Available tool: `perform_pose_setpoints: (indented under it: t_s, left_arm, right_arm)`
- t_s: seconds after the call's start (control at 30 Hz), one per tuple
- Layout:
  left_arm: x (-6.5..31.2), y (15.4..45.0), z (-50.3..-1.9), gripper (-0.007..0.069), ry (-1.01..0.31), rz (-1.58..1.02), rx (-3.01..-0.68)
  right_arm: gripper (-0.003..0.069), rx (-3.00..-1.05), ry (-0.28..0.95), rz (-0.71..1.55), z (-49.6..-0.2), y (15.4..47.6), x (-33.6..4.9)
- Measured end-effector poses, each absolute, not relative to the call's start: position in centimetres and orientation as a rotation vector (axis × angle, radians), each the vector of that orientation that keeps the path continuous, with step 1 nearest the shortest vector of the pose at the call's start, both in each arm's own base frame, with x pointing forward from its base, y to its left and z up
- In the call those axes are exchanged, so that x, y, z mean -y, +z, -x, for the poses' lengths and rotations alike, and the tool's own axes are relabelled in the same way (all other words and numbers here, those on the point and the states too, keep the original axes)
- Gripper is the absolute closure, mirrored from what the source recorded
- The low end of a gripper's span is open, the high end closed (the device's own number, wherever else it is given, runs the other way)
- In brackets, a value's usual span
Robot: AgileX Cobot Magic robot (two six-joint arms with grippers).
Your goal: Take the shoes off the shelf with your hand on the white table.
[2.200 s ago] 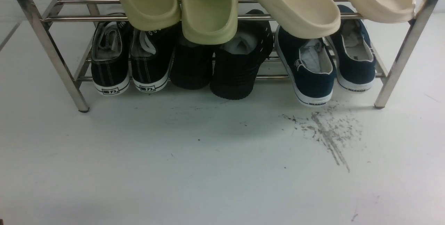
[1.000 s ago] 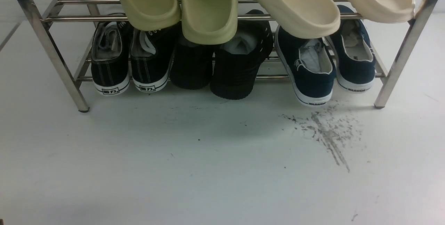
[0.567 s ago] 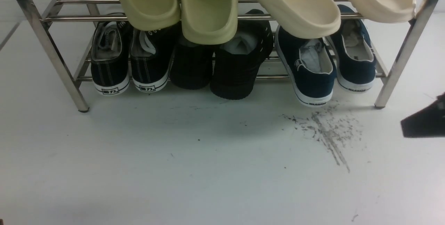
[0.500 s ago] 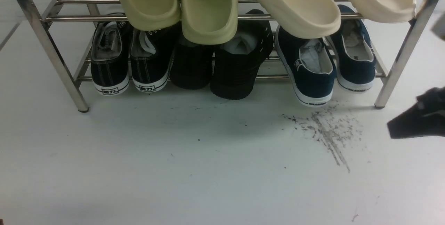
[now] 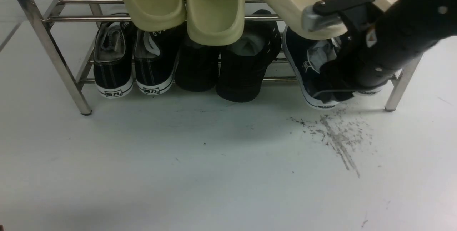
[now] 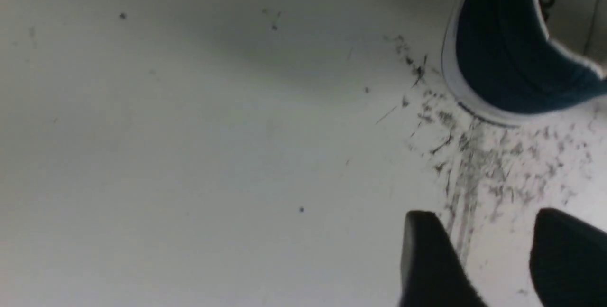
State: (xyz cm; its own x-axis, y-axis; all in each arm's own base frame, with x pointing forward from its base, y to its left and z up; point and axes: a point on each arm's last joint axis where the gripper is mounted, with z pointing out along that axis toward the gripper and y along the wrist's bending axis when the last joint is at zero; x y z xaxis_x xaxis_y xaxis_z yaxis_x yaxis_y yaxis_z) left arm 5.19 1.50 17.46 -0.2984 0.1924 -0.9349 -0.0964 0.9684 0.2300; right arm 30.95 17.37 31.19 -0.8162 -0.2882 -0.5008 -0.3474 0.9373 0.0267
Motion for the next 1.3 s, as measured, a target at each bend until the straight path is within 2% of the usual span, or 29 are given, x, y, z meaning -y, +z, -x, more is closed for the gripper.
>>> perform_pose_setpoints:
  t_s: [0.03, 0.07, 0.13, 0.27, 0.5, 0.77, 0.93, 1.07, 1.2, 1.23, 1.27, 1.3]
  left_arm:
    - [-1.5, 17.5, -5.2, 0.0384, 0.284, -0.07, -1.853]
    - [-1.5, 17.5, -5.2, 0.0384, 0.284, -0.07, -1.853]
    - [-1.5, 17.5, -5.2, 0.0384, 0.284, -0.07, -1.853]
    - [-1.5, 17.5, -5.2, 0.0384, 0.284, -0.07, -1.853]
    - [-1.5, 17.5, -5.2, 0.0384, 0.284, -0.07, -1.853]
    - [-1.5, 17.5, -5.2, 0.0384, 0.284, -0.07, -1.853]
    - [-1.5, 17.5, -5.2, 0.0384, 0.284, -0.07, -1.853]
    - [-1.5, 17.5, -5.2, 0.0384, 0.284, -0.07, -1.853]
    - [-1.5, 17.5, -5.2, 0.0384, 0.284, -0.07, -1.853]
    - [-1.5, 17.5, -5.2, 0.0384, 0.284, -0.07, -1.853]
    - [-1.5, 17.5, -5.2, 0.0384, 0.284, -0.07, -1.853]
    - [-1.5, 17.5, -5.2, 0.0384, 0.284, -0.07, -1.853]
  right_arm:
    - [0.0271, -2.584, 0.154, 0.453, -31.1, 31.0, -17.4]
    - [0.0204, -2.573, 0.134, 0.454, -32.0, 30.4, -17.7]
    - [0.0142, -2.548, 0.115, 0.467, -32.9, 29.5, -18.1]
    - [0.0078, -2.495, 0.081, 0.499, -33.9, 28.7, -18.5]
    - [0.0092, -2.381, 0.042, 0.55, -35.3, 28.1, -19.0]
    - [0.0121, -2.403, 0.023, 0.557, -36.6, 25.3, -19.7]
    - [0.0132, -2.427, -0.03, 0.574, -37.2, 23.5, -19.8]
    - [0.0214, -2.42, -0.059, 0.571, -37.5, 23.2, -19.7]
    - [0.0463, -2.407, -0.09, 0.571, -37.5, 23.4, -19.5]
    - [0.0491, -2.407, -0.089, 0.567, -37.5, 23.5, -19.5]
    - [0.0589, -2.409, -0.083, 0.557, -37.4, 23.7, -19.5]
    - [0.0616, -2.42, -0.088, 0.554, -37.2, 23.8, -19.4]
